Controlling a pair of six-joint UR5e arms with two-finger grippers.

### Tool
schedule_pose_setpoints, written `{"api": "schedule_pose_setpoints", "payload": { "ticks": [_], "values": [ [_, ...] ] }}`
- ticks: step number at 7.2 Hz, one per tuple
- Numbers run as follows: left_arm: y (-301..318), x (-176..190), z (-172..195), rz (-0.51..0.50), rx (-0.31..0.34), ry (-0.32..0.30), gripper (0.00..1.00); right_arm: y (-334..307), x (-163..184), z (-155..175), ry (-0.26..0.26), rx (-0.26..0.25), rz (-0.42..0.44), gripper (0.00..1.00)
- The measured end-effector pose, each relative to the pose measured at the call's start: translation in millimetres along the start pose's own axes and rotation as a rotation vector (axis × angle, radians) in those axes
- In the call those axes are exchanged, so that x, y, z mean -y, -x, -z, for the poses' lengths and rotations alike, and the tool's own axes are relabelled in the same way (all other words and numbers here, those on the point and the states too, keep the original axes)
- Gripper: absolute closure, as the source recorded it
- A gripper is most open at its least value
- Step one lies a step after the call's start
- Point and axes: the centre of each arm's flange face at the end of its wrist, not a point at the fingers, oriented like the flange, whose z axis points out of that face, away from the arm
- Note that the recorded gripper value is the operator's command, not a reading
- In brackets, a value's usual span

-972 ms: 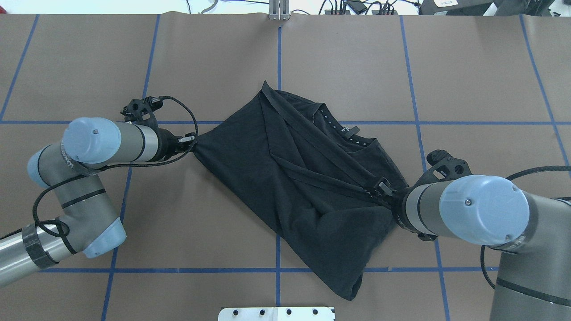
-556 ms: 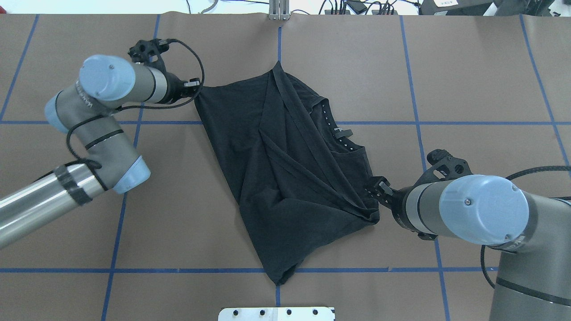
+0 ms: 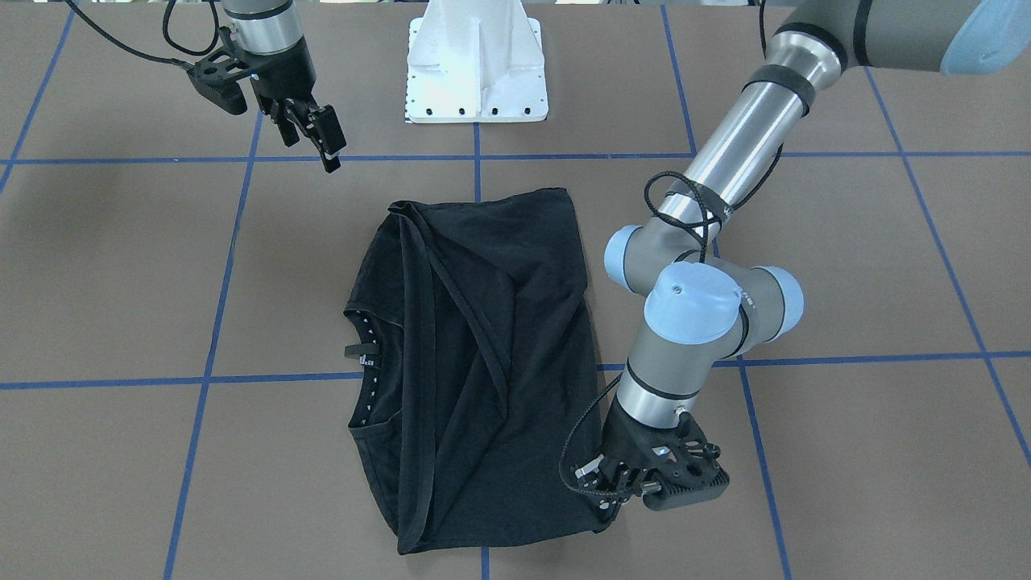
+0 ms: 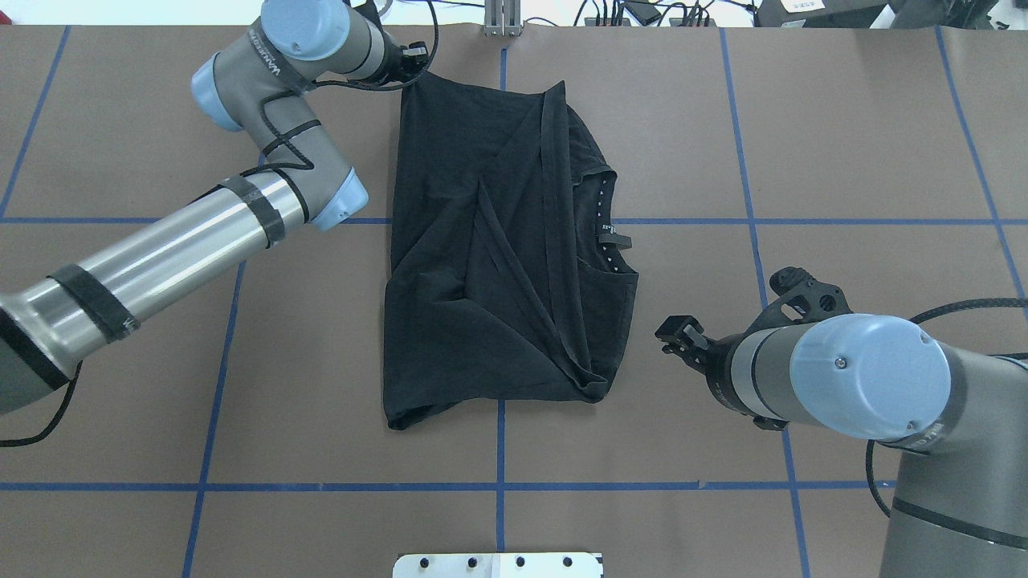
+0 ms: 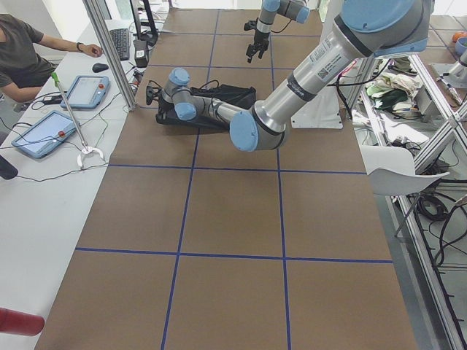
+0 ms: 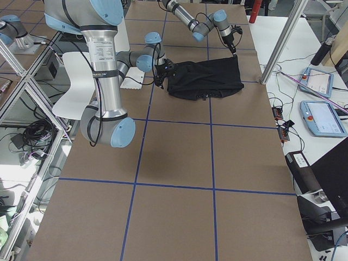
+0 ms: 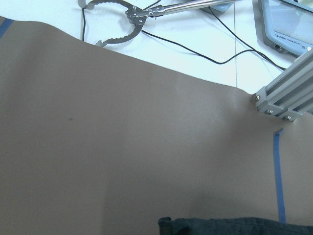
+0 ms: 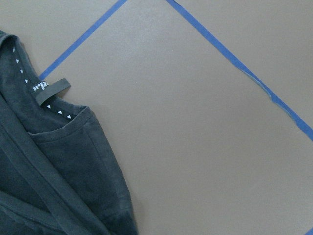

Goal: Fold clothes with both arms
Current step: 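Pull the left-held corner away from the robot while the right gripper releases, then move the right gripper to the shirt's near corner by the collar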

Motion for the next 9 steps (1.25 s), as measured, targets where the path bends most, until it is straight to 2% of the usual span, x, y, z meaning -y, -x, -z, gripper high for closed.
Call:
{"api": "schedule_pose_setpoints", "payload": {
  "ticks": [2,3,5,6,7,9],
  "values": [
    [-20,6,18,-0.009,-0.056,-0.013,0.14,5,-3,-11,-0.011,-0.003,0.003,0.00],
    [-9,-2,35,-0.016,-0.088,0.003,0.14,23,-10,-22,-0.022,0.007,0.003,0.00],
    [48,-34,79,-0.026,-0.144,0.076,0.14,60,-27,-45,-0.030,0.013,0.004,0.00],
    [77,-47,102,-0.029,-0.163,0.086,0.14,67,-32,-58,-0.030,0.019,0.004,0.00],
    [97,-56,121,-0.028,-0.173,0.089,0.14,70,-38,-71,-0.028,0.039,-0.020,0.00],
    [104,-63,144,-0.020,-0.156,0.096,0.14,57,-76,-99,-0.068,0.090,-0.150,0.00]
  ]
}}
